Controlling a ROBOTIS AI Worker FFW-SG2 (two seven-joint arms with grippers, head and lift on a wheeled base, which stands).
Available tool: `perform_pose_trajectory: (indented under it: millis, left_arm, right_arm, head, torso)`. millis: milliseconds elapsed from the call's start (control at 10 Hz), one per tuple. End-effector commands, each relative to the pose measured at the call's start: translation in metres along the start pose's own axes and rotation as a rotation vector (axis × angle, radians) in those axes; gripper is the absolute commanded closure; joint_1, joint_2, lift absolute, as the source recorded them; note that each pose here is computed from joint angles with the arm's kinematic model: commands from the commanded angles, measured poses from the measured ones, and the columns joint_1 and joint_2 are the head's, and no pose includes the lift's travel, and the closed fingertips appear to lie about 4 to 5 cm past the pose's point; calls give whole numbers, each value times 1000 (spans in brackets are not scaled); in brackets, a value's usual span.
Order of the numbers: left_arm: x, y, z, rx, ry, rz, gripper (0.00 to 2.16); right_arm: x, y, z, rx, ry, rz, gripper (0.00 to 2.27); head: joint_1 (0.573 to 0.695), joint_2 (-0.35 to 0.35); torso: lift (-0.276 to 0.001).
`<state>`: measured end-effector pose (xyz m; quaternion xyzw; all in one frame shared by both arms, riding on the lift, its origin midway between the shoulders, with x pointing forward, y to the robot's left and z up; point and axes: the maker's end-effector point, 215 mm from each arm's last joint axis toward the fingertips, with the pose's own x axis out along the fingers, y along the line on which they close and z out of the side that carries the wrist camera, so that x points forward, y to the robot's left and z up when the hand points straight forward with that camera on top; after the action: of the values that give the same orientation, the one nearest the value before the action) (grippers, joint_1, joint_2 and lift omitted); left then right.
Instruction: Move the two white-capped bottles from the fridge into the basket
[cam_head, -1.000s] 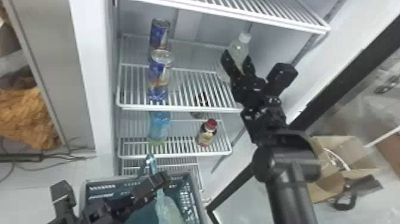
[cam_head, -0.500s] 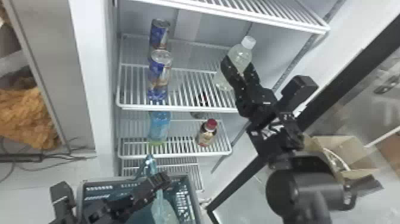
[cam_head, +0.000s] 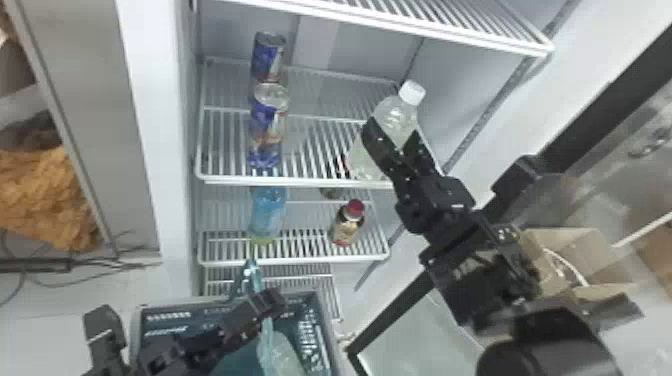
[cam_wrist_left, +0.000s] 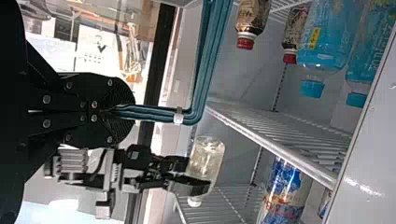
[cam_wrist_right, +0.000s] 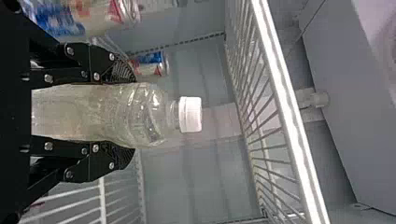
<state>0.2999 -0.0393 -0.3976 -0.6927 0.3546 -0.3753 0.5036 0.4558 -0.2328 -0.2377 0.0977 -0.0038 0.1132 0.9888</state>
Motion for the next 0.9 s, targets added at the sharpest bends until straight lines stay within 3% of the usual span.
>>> perform_pose_trajectory:
  millis: [0,800]
  left_arm:
    - [0,0,0,1,0,1,1170]
    - [-4,3,2,-2,-11,5,1168]
  right_arm:
    - [-22,14,1,23,34,12,806]
    - [-125,66,-81,88,495,100,808]
  head:
    - [695,-350]
    - [695,-350]
  torso:
    - [0]
    - [0]
